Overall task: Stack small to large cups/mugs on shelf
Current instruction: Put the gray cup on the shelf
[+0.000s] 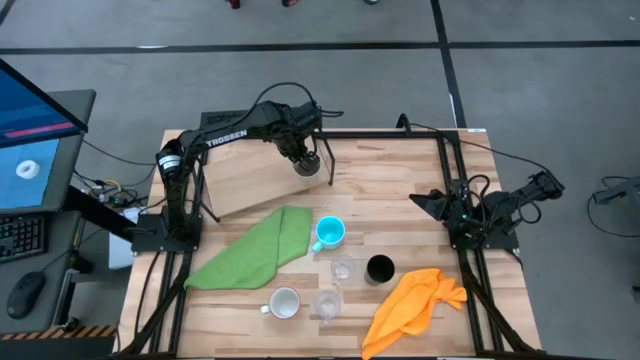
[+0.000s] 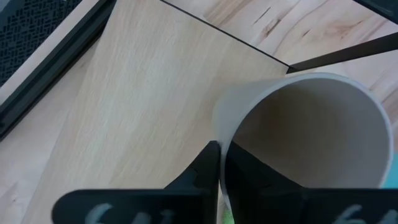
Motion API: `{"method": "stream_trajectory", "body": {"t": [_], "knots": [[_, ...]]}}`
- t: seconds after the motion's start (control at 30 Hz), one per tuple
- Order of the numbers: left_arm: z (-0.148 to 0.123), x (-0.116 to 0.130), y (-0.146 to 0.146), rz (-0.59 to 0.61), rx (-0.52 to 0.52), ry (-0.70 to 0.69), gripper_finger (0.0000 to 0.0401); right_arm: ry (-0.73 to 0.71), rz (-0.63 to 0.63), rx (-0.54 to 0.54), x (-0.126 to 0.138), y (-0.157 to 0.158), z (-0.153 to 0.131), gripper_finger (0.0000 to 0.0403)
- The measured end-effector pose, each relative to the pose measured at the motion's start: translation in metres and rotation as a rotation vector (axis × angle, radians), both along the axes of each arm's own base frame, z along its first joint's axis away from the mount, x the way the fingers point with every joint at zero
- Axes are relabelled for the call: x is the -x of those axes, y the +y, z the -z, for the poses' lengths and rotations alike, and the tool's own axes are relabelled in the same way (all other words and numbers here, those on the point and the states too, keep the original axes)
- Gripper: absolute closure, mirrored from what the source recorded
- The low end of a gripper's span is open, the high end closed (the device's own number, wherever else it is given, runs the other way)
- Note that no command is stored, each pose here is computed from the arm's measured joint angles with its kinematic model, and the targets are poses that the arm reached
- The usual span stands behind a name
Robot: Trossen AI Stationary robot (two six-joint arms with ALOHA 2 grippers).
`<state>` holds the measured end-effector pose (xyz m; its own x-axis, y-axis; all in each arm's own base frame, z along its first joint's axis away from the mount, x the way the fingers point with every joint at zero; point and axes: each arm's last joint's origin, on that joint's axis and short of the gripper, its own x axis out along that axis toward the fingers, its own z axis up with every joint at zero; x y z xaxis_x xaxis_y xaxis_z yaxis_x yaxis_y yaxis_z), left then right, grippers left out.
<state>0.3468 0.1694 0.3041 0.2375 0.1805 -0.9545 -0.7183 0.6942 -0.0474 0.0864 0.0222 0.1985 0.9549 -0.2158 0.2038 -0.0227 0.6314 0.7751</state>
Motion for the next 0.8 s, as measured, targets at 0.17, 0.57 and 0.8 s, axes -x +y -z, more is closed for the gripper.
{"method": "stream_trajectory", "body": {"t": [0.17,0.57,0.8], "knots": [[0.000,0.000,0.000,0.000,-0.001,-0.003,0.0398,0.000,0.000,0.000,0.000,0.000,0.000,0.0209],[0.012,-0.005,0.005,-0.006,0.036,0.016,0.0400,-0.001,0.000,0.000,0.000,0.000,0.000,0.0209],[0.011,-0.004,0.008,-0.016,0.038,0.018,0.0400,-0.001,-0.001,0.000,0.000,0.000,0.000,0.0209]]}}
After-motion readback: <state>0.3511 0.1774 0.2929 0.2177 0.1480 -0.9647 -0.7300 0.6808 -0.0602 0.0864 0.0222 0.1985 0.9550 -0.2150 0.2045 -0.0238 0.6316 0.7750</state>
